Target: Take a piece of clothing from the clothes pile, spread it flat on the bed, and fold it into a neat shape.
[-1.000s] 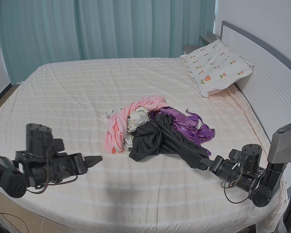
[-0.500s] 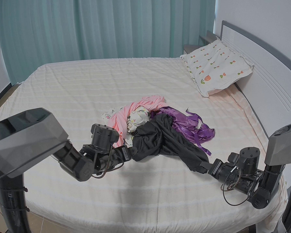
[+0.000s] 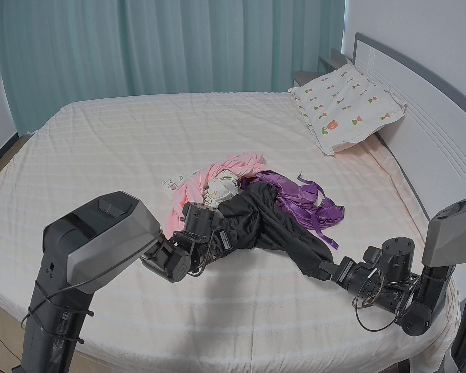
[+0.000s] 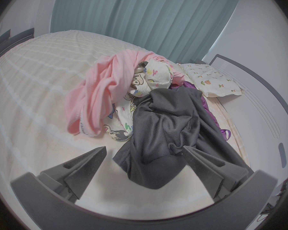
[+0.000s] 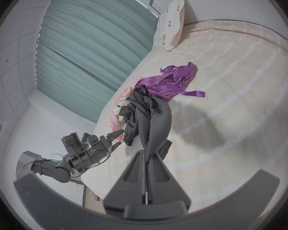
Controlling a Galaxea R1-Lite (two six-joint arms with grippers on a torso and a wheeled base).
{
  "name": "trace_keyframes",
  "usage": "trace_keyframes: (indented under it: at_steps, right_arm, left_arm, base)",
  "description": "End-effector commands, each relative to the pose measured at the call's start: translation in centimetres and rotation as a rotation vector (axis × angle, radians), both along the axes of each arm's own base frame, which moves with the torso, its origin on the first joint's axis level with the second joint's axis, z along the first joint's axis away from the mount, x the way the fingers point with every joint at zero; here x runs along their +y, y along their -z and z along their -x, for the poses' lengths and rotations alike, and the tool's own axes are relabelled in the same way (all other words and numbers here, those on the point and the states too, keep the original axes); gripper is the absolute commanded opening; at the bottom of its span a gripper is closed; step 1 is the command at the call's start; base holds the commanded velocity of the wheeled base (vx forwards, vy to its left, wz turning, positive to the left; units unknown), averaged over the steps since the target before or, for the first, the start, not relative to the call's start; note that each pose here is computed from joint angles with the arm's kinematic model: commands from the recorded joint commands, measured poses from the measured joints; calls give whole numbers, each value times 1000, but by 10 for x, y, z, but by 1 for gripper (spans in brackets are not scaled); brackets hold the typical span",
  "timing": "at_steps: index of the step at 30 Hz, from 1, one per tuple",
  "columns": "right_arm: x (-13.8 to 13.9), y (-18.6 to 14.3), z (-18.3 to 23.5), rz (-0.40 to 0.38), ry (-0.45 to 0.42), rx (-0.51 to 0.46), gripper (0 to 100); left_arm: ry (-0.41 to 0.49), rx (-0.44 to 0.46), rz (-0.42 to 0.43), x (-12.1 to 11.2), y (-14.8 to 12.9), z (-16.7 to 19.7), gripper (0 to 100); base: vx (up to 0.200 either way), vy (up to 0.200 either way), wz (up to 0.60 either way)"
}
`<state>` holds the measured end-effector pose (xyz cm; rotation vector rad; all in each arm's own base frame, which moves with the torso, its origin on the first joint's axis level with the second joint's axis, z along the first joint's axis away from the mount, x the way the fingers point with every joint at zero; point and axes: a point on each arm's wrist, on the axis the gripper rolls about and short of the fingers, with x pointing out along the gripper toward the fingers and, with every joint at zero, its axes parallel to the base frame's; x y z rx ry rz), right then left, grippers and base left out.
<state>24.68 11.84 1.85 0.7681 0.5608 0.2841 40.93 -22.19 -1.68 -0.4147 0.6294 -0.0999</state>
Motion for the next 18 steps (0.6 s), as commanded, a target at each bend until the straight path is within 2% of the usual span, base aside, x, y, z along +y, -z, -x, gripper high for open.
trace_keyframes:
  at_steps: [1,11,12,18]
  right_arm:
    - [1,-1,-1,-5,-1,-10,0]
    - [1,0,-1,-4,-3,-9,0]
    - [1,0,-1,-6,-1,-8,0]
    - [1,0,-1,-7,-2,-7,0]
  left_arm:
    - [0,14,-11,-8,26,-10,100]
    - [8,-15,4,-22,28,-18,100]
    - [3,-19,2,-22,28,-18,0]
    - [-44,-13,-3,-19,20,-9,0]
  base:
    - [0,0,0]
    - [0,0,0]
    - [0,0,0]
    - [0,0,0]
